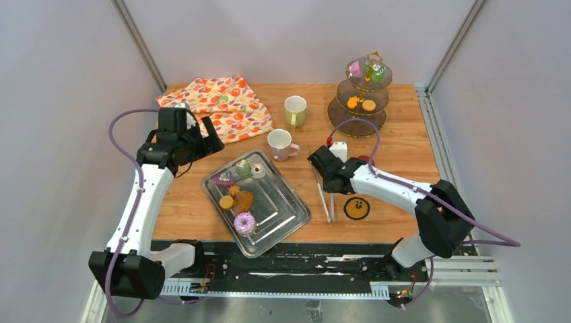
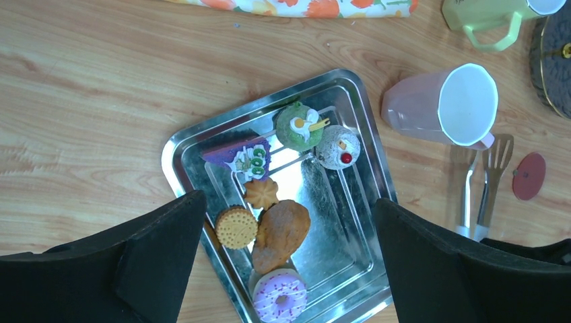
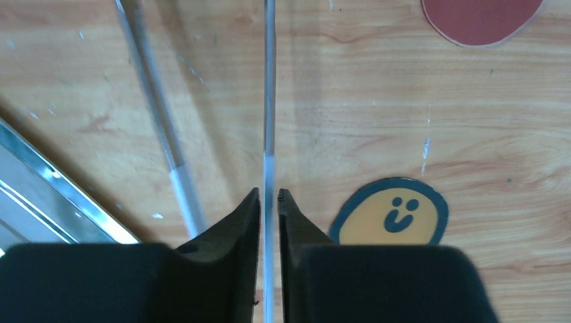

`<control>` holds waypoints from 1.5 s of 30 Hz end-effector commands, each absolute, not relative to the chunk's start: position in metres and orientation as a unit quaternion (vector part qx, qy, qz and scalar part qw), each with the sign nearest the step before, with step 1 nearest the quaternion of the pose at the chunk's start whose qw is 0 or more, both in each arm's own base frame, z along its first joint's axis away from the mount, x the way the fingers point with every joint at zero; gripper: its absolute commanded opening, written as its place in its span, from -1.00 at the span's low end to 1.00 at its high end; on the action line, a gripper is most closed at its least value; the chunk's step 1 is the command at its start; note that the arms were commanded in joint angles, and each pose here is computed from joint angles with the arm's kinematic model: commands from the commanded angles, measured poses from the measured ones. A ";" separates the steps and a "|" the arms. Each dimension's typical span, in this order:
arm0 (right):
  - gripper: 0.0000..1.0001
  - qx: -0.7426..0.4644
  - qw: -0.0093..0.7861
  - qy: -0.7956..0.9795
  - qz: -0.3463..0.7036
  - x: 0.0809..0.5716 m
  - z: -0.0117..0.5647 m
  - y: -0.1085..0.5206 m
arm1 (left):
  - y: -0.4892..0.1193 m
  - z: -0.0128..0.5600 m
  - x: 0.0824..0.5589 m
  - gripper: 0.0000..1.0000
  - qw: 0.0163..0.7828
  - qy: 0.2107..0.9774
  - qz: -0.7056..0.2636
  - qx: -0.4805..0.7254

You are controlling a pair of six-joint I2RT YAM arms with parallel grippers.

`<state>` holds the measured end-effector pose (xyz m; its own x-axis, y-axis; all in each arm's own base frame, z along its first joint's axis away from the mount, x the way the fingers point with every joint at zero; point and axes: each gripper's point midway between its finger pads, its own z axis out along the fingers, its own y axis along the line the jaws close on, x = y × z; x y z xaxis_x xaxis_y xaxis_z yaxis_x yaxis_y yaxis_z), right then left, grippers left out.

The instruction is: Serve the afternoon tea

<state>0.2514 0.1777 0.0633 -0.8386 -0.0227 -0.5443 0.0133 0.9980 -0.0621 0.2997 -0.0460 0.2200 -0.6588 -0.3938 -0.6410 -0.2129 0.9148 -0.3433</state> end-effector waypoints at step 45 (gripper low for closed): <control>0.11 -0.028 0.393 0.919 -0.019 0.270 0.001 0.201 | -0.048 0.228 0.304 1.00 0.394 0.898 -0.124 -0.153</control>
